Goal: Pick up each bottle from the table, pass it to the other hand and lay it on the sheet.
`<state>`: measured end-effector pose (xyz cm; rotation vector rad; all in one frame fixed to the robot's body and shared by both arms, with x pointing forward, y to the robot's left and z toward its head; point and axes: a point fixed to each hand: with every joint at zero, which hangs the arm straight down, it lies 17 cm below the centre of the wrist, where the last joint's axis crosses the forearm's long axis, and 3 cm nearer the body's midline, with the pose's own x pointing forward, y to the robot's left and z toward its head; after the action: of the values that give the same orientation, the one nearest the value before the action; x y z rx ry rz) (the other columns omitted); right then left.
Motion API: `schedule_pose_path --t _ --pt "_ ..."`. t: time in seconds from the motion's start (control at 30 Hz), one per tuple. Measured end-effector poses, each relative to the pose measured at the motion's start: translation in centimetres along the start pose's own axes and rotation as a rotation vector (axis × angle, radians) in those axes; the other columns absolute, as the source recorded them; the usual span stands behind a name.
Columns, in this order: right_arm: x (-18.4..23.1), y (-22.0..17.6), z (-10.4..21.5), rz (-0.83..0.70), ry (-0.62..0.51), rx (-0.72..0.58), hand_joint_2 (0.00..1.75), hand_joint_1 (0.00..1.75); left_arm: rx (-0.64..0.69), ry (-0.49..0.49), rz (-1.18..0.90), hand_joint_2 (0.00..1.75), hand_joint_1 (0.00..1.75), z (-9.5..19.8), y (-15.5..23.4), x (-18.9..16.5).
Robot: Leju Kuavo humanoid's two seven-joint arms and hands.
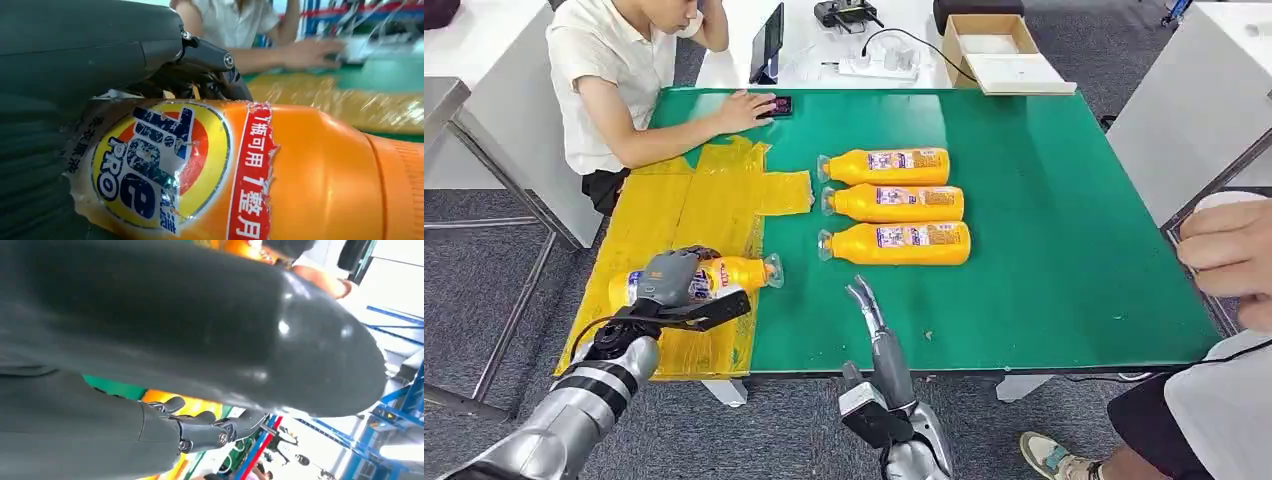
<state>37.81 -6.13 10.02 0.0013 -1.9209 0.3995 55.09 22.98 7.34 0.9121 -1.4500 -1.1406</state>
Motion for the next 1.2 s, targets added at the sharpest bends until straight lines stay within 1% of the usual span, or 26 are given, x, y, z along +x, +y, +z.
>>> schedule_pose_path --t 0.07,0.17,0.2,0.23,0.37,0.5,0.7,0.8,1.0,1.2 --pt "0.0 0.2 -0.1 -0.004 0.000 0.003 0.00 0.00 -0.048 0.023 -0.015 1.75 0.86 -0.2 -0.8 -0.7" --pt "0.1 0.5 -0.2 -0.010 0.000 0.005 0.00 0.00 -0.080 0.049 -0.013 1.75 0.86 -0.6 -1.0 -1.6" --pt "0.1 0.5 -0.2 -0.011 0.002 0.006 0.00 0.00 -0.085 0.054 -0.013 1.75 0.17 -0.7 -1.0 -1.7" --pt "0.1 0.6 -0.2 -0.012 0.003 0.007 0.00 0.00 -0.091 0.059 -0.014 1.75 0.02 -0.7 -1.1 -1.9" --pt "-0.1 0.8 -0.1 -0.014 0.008 0.010 0.00 0.00 -0.112 0.051 0.024 1.75 0.00 -0.6 -1.5 -1.9" --pt "-0.3 0.9 0.0 -0.028 0.017 0.012 0.00 0.00 -0.109 -0.033 0.166 1.75 0.00 -0.3 -1.6 -0.2" --pt "-0.6 1.0 0.3 -0.041 0.023 0.019 0.00 0.00 -0.063 -0.104 0.241 1.75 0.00 1.0 -0.7 1.3" --pt "-0.8 0.7 0.7 -0.043 0.020 0.023 0.00 0.00 0.008 -0.137 0.284 1.75 0.00 1.8 0.9 2.5" --pt "-1.4 -0.1 1.3 -0.037 0.018 0.010 0.00 0.00 0.252 -0.202 0.363 1.75 0.00 4.0 6.7 4.2" --pt "-1.7 -0.4 1.6 -0.036 0.026 0.004 0.00 0.00 0.321 -0.240 0.388 1.75 0.00 5.5 8.8 5.3"
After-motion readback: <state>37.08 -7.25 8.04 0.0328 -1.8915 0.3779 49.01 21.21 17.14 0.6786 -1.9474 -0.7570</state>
